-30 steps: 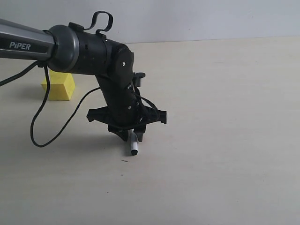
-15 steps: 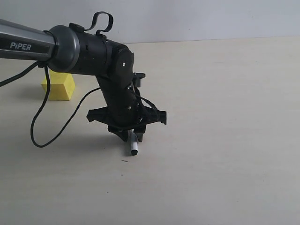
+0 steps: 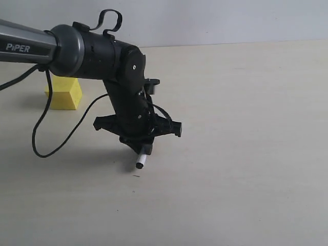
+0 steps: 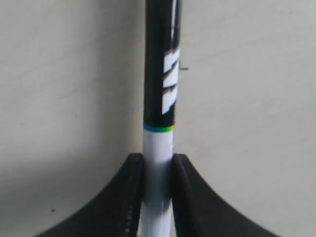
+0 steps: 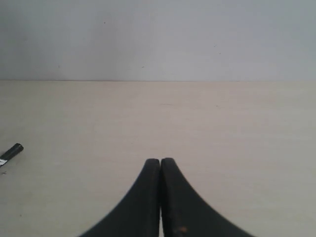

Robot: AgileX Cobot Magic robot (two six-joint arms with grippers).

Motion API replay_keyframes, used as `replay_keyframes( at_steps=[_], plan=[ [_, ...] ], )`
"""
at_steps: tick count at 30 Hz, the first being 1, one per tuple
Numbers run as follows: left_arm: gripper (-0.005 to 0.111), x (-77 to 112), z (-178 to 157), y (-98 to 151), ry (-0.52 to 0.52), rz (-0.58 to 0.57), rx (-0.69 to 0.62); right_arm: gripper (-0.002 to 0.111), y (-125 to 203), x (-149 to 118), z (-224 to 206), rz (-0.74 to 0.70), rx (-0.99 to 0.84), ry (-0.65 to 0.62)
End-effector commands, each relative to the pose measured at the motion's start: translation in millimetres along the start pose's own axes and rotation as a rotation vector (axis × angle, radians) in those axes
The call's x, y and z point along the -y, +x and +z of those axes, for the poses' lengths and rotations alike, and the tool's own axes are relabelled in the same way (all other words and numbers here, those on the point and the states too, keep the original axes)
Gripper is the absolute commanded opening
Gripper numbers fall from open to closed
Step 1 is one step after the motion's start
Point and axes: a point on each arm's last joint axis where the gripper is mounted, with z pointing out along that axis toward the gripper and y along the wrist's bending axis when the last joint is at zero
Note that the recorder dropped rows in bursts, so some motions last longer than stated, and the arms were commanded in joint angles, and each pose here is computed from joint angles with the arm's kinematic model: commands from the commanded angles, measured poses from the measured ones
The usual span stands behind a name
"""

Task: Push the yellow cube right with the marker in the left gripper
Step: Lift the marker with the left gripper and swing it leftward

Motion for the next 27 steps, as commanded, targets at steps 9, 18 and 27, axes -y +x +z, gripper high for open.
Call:
replay_keyframes(
  at_steps=[9,18,27],
  plan=[
    [0.0,-123.4,-205.7,49.6,-0.211,0.146,0.325,0.0,0.6,0.5,0.0,-0.007,0.009,0.007],
    [0.0,-268.4,-212.4,38.5,-0.467,-0.018,0.385,0.0,0.6,0.5,0.0,-0.007,0.009,0.007],
    [0.0,-298.0,-145.6,-8.9,-0.585,0.494,0.25,0.0,0.6,0.5,0.0,-0.007,0.009,0.007]
  ],
)
